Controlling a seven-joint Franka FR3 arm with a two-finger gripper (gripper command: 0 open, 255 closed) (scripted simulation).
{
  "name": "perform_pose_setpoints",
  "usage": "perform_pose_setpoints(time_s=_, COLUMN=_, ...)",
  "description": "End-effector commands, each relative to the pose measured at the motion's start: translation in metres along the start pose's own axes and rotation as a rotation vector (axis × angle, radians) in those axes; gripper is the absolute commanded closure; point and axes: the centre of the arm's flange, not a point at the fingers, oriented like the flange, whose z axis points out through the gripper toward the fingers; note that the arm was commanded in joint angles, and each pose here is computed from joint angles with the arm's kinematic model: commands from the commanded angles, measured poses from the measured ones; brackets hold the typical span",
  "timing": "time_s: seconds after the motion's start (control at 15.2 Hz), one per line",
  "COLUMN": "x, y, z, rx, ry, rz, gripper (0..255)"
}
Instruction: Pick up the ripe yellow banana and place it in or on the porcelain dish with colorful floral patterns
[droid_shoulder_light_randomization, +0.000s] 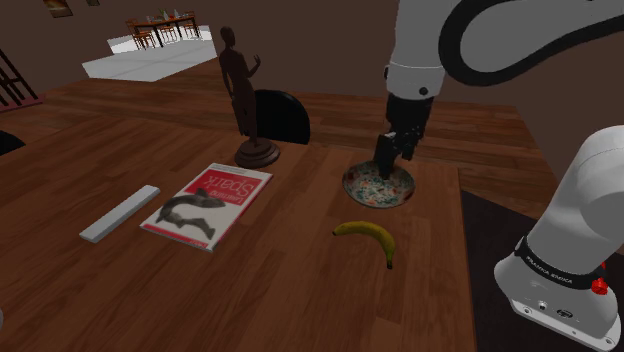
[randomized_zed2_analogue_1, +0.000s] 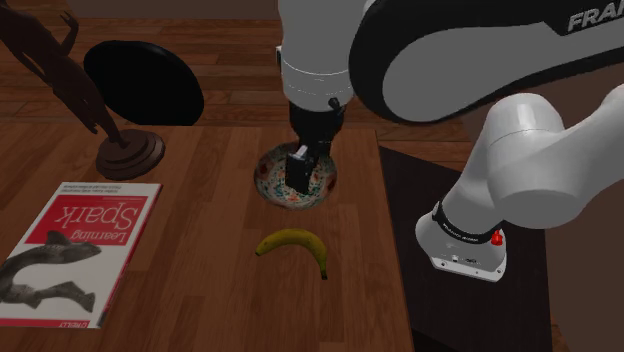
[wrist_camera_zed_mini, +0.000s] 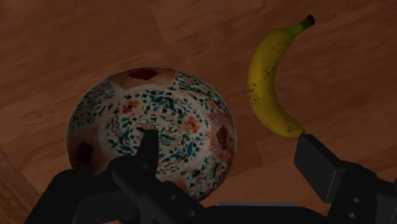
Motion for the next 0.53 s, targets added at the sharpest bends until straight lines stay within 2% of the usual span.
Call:
perform_pose_setpoints(time_s=0.0, x=-0.002, y=-0.013, z=0.022, rx=-0.005, ry=-0.010, rz=-0.004, gripper=0)
perform_pose_setpoints(time_s=0.46, x=-0.005, y=-0.065, z=0.099, rx=-0.026, ry=-0.050, rz=-0.020, gripper=0)
